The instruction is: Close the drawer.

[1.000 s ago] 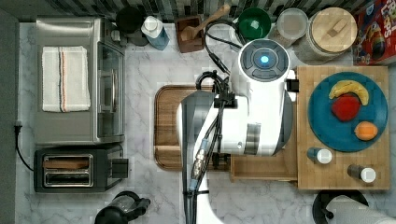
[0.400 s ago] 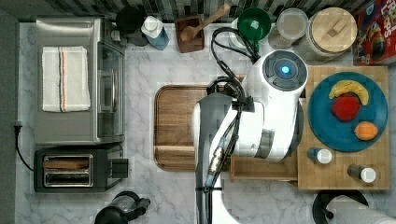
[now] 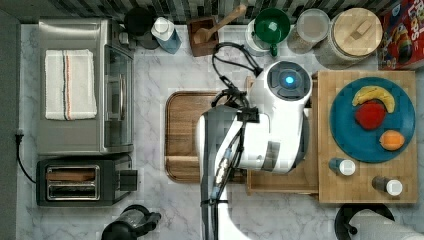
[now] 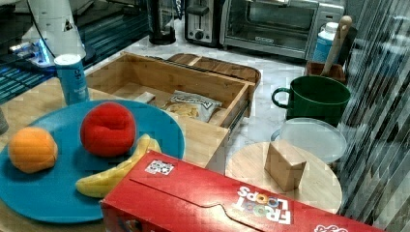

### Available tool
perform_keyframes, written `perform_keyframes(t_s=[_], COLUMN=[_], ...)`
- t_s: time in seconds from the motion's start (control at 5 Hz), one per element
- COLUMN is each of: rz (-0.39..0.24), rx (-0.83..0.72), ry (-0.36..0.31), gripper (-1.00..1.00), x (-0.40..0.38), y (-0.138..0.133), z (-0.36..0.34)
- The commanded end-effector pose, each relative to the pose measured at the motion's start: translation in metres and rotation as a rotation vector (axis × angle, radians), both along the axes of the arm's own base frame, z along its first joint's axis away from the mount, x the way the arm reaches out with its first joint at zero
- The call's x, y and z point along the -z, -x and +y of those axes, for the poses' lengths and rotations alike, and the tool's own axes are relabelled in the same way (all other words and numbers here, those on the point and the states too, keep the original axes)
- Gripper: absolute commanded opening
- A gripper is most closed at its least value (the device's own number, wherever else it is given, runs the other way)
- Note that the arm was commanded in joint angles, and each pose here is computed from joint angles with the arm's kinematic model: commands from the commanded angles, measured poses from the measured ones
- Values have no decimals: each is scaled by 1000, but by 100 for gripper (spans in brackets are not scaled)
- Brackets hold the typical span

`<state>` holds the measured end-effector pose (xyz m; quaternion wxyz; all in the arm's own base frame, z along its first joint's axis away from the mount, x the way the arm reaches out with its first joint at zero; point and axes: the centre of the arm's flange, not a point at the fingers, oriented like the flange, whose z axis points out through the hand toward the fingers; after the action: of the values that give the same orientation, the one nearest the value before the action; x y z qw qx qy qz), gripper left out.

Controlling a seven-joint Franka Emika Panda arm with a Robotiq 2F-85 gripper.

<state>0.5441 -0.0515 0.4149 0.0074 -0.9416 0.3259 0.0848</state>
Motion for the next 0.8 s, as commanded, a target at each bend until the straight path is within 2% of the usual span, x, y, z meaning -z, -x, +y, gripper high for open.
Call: perform_keyframes(t_s=[0.2, 0.4, 0.6, 0.8], rz=[-42, -39, -72, -92], rx=[-368, -445, -507, -568], ry=[-85, -67, -50, -23], gripper=[100, 100, -100, -100], x=[29, 49, 70, 95], y=[29, 38, 43, 46], z=[144, 160, 165, 162])
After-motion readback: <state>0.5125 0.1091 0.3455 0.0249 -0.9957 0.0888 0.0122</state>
